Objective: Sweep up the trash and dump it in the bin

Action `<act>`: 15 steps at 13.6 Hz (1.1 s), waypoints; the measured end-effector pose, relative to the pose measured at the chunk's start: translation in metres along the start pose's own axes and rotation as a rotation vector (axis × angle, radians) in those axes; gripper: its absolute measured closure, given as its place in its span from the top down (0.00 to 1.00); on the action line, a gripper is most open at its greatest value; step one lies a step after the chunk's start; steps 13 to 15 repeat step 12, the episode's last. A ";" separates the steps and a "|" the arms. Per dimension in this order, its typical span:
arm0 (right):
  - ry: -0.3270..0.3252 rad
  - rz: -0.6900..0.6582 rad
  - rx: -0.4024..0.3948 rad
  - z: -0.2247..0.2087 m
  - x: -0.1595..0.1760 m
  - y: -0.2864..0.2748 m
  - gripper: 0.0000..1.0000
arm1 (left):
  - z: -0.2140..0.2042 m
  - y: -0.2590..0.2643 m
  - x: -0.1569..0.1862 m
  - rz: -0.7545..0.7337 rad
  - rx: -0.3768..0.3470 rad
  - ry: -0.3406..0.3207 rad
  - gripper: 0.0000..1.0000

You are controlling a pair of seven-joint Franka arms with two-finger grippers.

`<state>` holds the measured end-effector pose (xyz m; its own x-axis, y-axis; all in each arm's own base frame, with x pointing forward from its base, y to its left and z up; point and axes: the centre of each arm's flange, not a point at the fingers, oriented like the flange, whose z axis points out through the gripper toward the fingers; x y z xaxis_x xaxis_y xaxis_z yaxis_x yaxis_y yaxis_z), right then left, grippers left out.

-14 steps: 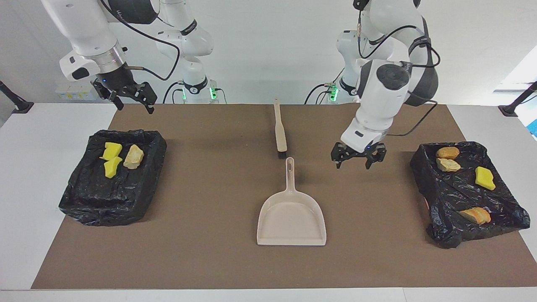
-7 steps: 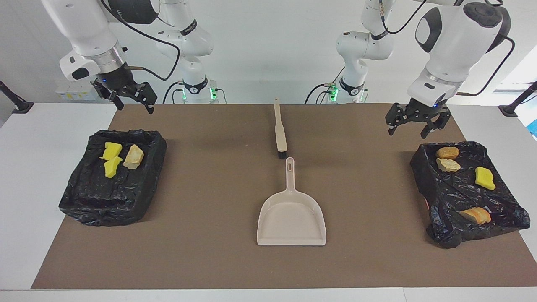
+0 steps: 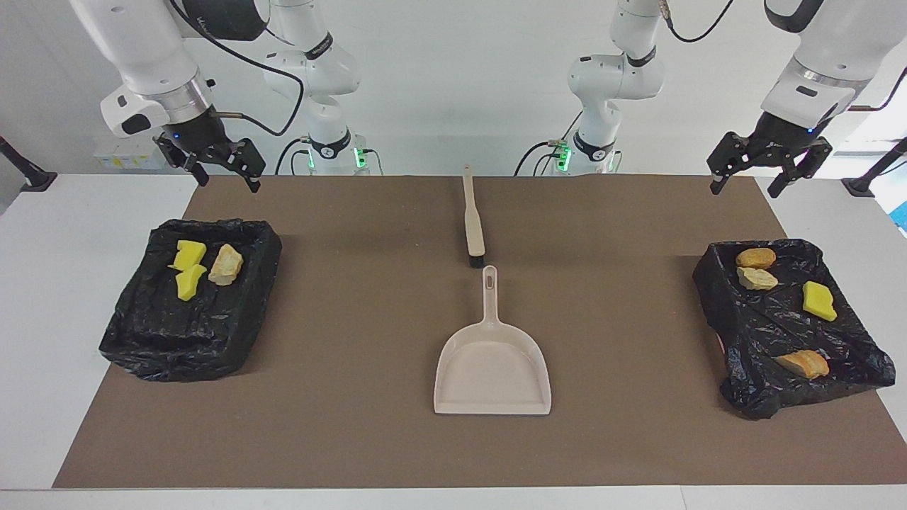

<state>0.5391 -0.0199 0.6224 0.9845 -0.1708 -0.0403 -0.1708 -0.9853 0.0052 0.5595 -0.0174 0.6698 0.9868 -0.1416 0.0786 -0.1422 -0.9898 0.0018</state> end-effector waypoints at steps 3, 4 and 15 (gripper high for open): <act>0.000 0.000 0.000 0.000 0.000 0.000 1.00 | 0.001 -0.002 -0.011 -0.003 -0.005 -0.020 1.00; 0.000 0.000 0.000 0.000 0.000 0.000 1.00 | 0.001 -0.002 -0.013 -0.003 -0.006 -0.022 1.00; 0.000 0.000 0.000 0.000 0.000 0.000 1.00 | 0.009 -0.004 -0.021 -0.008 -0.011 -0.047 1.00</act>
